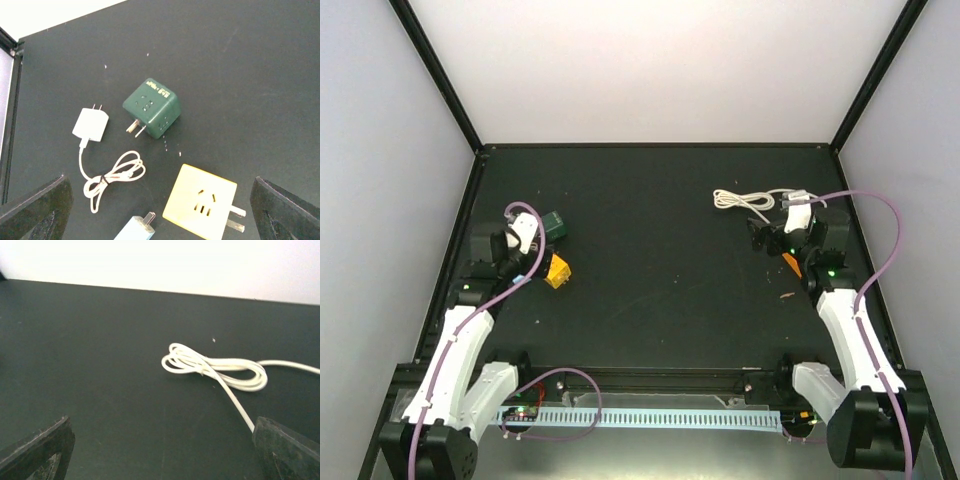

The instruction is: Pull the plug off the socket

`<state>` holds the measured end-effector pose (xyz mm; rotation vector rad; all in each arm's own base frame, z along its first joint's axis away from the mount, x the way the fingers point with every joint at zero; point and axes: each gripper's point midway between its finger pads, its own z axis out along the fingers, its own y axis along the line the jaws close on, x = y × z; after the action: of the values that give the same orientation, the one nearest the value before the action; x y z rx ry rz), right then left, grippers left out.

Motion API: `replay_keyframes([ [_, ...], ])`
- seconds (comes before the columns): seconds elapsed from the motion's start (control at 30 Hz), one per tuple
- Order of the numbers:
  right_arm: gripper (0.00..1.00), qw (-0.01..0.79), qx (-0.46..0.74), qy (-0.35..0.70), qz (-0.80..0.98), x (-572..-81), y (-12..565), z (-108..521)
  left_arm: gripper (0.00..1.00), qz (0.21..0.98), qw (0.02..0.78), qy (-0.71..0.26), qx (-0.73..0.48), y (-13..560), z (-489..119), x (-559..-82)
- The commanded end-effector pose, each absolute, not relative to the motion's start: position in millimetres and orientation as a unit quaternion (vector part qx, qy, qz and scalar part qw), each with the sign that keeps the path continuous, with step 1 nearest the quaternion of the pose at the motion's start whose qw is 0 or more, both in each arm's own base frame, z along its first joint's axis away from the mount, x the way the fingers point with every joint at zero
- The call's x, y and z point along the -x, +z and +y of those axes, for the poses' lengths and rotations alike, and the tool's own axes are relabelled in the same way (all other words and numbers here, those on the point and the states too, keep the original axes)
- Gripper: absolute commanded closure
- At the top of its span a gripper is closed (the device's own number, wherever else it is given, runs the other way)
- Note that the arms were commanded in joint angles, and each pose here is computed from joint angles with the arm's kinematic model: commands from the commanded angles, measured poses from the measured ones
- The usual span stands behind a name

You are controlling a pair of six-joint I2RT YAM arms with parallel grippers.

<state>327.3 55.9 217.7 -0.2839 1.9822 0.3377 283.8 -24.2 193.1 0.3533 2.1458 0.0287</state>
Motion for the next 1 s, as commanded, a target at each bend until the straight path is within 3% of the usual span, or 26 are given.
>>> replay_keyframes([
  [0.0,0.00,0.533,0.082,0.105,0.836,-337,207,40,0.01,0.877,0.466,0.037,-0.109,188,-10,-290],
  [0.37,0.00,0.569,0.113,0.061,0.812,-329,180,34,0.01,0.874,0.475,0.054,-0.091,172,-3,-300],
  [0.97,0.00,0.588,0.110,0.072,0.798,-335,183,37,0.01,0.845,0.528,0.055,-0.070,182,-1,-313],
])
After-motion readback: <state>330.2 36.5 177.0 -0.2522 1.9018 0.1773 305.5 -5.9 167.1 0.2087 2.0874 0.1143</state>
